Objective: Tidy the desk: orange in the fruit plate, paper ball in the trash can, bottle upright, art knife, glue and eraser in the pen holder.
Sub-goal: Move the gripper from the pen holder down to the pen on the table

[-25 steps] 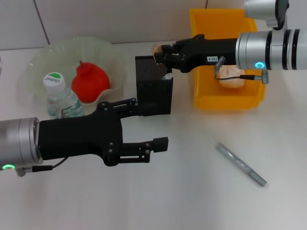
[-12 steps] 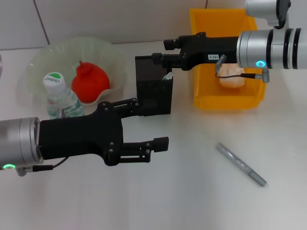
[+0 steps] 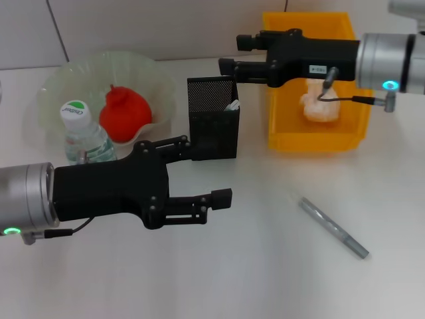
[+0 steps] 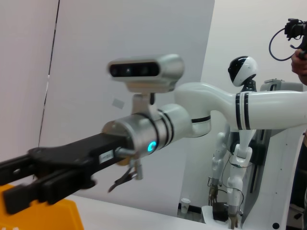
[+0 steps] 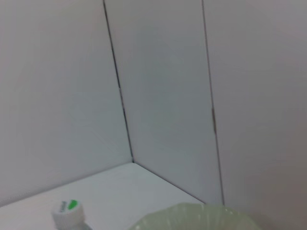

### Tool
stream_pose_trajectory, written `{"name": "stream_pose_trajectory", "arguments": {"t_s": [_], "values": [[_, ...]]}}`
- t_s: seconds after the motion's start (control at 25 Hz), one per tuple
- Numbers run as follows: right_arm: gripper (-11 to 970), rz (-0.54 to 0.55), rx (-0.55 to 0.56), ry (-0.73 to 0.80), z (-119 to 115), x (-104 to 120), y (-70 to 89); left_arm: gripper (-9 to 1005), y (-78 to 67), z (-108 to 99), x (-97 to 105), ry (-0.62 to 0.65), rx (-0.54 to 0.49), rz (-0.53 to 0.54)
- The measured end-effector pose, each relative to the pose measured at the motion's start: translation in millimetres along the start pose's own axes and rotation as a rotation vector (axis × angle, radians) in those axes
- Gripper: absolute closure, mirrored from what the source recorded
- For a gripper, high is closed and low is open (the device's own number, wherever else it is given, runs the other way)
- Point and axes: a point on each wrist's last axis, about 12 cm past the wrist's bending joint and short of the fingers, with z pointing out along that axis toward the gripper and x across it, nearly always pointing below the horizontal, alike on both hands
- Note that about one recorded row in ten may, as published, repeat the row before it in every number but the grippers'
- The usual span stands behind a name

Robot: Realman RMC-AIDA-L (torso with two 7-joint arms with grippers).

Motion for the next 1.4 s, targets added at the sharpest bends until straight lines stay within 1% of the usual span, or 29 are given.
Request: {"name": "stream_pose_trajectory", "arguments": {"t_s": [0.16,0.36,0.48,0.6,0.84,0.92,1.0,1.04,1.08,1.16,1.24,1.28,1.4], "values": [[300,-0.015,-0.031,-0.025,-18.3,-5.0,6.3,194,0.5,0.1,-0.5,-0.001,-0.002,0.001],[271,-0.032,-0.090,-0.060,-36.8,-10.7,16.1,194,1.6,1.3,-2.1,0.000,0.001,0.006],[271,-0.059,-0.110,-0.076,-47.8,-13.1,22.4,194,1.8,1.6,-2.3,0.000,0.001,0.007],[271,-0.073,-0.107,-0.072,-55.9,-12.4,25.2,194,2.1,1.2,-2.7,-0.001,-0.001,0.008],[270,-0.068,-0.103,-0.061,-68.0,-4.4,29.1,194,3.2,-2.6,-3.7,-0.003,-0.013,0.012],[270,-0.074,-0.105,-0.055,-73.5,-2.7,31.6,194,5.1,-21.2,-3.8,-0.021,-0.076,0.013],[270,-0.082,-0.108,-0.049,-78.7,-1.3,34.3,194,5.1,-21.2,-3.8,-0.021,-0.076,0.013],[270,-0.084,-0.113,-0.046,-81.3,-0.4,36.0,194,4.5,-34.6,-3.8,-0.027,-0.111,0.016],[270,-0.085,-0.119,-0.043,-83.9,0.7,37.9,194,4.5,-34.6,-3.8,-0.027,-0.111,0.016],[270,-0.080,-0.134,-0.036,-88.7,2.5,41.9,194,1.9,-45.7,-3.9,-0.032,-0.124,0.018],[270,-0.069,-0.144,-0.019,-94.3,3.6,45.5,194,1.9,-45.7,-3.9,-0.032,-0.124,0.018],[270,-0.062,-0.145,-0.008,-97.4,4.0,47.1,194,-0.4,-54.4,-2.5,-0.034,-0.138,0.015],[270,-0.020,-0.153,0.049,-105.7,2.5,51.8,194,-2.2,-59.8,0.0,-0.033,-0.152,0.009]]}}
